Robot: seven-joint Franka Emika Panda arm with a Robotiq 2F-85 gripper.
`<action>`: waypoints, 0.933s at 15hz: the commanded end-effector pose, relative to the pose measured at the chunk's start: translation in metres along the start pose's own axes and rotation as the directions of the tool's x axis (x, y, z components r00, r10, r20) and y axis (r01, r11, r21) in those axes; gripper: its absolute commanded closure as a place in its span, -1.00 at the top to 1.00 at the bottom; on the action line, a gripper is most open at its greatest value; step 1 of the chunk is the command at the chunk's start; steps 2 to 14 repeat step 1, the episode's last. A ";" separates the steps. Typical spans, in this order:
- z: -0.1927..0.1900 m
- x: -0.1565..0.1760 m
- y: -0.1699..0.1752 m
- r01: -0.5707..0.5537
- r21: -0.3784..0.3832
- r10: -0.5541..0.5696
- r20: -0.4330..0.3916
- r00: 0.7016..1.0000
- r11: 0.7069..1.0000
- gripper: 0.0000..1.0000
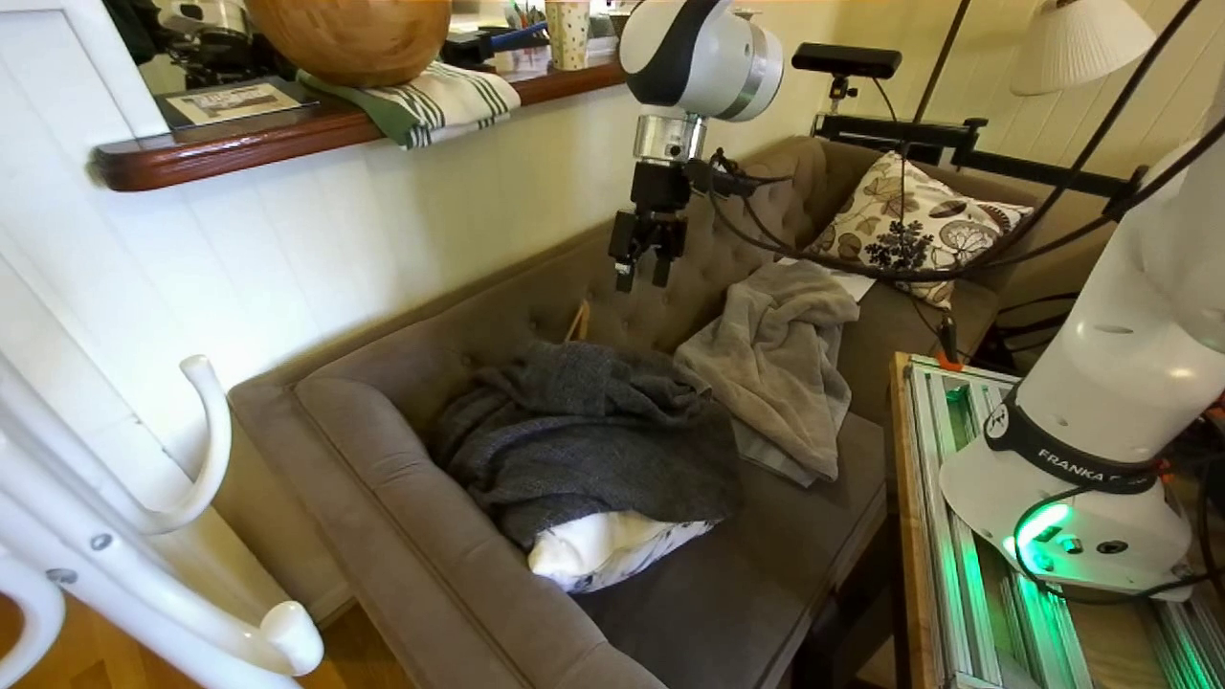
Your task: Move the grey cloth to the left.
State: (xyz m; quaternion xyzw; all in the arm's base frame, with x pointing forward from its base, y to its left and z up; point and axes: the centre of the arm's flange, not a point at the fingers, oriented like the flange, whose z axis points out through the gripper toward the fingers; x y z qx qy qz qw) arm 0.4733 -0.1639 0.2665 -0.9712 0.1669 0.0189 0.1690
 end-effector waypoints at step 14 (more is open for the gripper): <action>-0.001 -0.002 0.000 -0.006 -0.003 0.006 -0.002 1.000 1.000 1.00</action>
